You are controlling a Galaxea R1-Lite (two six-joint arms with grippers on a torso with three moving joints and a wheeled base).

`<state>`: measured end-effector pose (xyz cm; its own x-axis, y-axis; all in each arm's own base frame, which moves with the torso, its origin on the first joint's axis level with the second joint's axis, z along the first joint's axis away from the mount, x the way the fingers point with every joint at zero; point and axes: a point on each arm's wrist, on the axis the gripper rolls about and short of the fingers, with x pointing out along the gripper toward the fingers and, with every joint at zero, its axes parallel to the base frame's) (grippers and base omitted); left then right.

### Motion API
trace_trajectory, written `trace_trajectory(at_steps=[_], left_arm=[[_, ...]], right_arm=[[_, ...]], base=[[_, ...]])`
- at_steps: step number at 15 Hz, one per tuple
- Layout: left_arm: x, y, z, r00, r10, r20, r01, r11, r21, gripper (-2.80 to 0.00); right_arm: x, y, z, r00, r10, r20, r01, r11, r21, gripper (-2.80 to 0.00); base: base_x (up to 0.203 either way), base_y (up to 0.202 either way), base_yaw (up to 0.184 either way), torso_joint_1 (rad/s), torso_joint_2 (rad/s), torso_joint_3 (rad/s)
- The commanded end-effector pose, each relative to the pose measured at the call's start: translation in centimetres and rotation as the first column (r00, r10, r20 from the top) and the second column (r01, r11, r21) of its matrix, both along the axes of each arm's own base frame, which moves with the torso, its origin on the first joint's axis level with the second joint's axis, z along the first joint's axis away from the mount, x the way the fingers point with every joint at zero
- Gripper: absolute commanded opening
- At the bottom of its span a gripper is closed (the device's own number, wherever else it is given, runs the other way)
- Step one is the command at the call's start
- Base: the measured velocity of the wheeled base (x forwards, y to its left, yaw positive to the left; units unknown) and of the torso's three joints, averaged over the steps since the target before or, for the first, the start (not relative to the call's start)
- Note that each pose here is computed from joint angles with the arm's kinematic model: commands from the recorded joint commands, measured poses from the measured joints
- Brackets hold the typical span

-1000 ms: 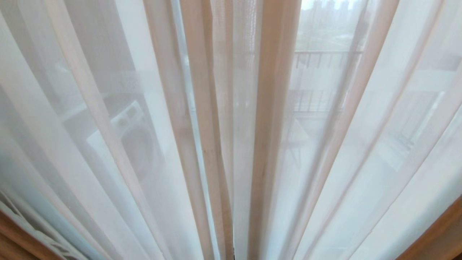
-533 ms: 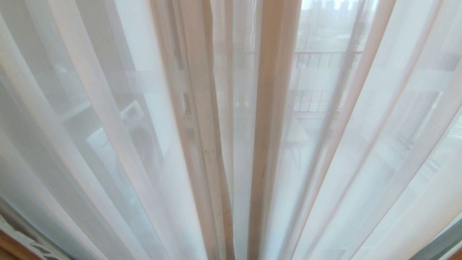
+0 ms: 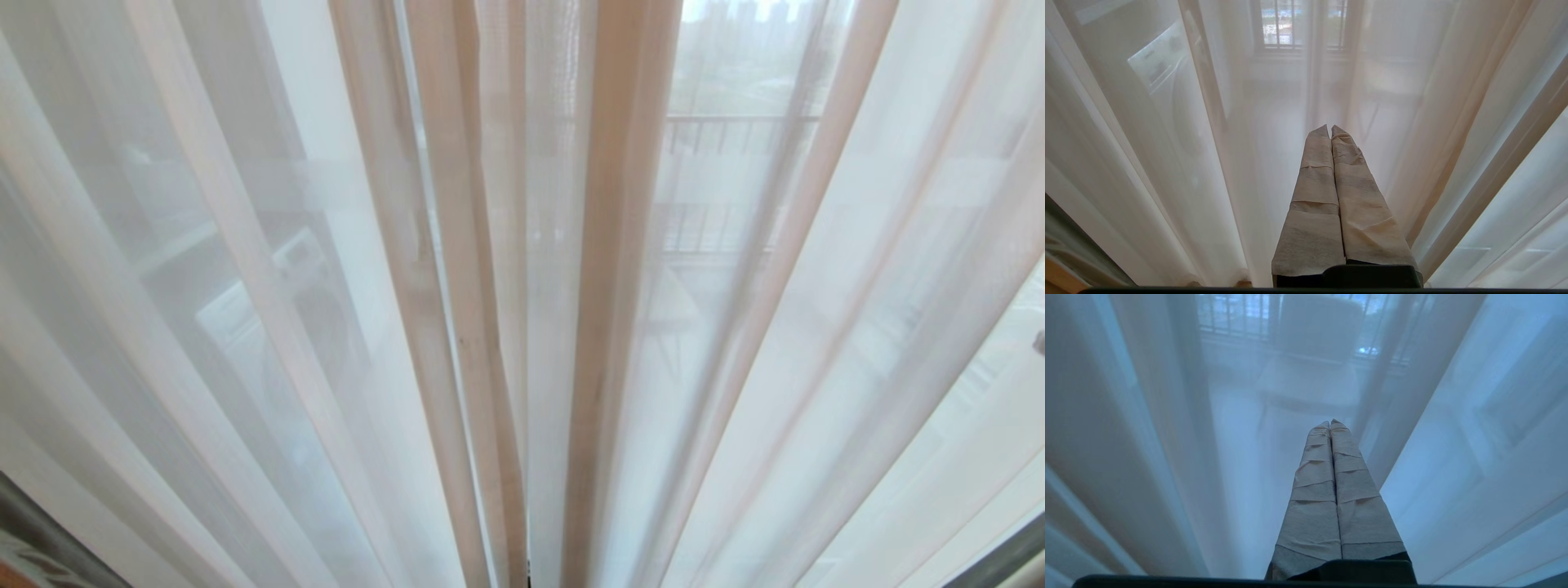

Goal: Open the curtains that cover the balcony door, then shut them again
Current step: Pull the outer curtains open on both sides

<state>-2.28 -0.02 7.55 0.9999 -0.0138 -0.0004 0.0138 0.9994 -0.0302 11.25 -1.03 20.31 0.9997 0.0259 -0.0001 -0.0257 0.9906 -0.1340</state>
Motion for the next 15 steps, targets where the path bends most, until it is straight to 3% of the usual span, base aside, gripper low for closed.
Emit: trace_trajectory(at_steps=[1,5,11,15], left_arm=[[0.0,0.0,0.0,1.000,0.000,0.000,0.000,1.000,0.000,-2.80],[0.0,0.0,0.0,1.000,0.000,0.000,0.000,1.000,0.000,-2.80],[0.0,0.0,0.0,1.000,0.000,0.000,0.000,1.000,0.000,-2.80],[0.0,0.0,0.0,1.000,0.000,0.000,0.000,1.000,0.000,-2.80]], right_arm=[[-1.7,0.8,-2.3,0.998,0.061,-0.035,-0.061,0.998,0.003,-2.80],[-5.9,1.3,-6.6,0.995,0.080,-0.052,-0.080,0.997,0.011,-2.80],[-10.6,1.2,-10.1,0.992,0.080,-0.096,-0.078,0.997,0.019,-2.80],[-12.1,1.2,-11.3,0.998,0.040,-0.052,-0.039,0.999,0.027,-2.80]], base=[[0.000,0.000,0.000,0.000,0.00,0.000],[0.000,0.000,0.000,0.000,0.00,0.000],[0.000,0.000,0.000,0.000,0.00,0.000],[0.000,0.000,0.000,0.000,0.00,0.000]])
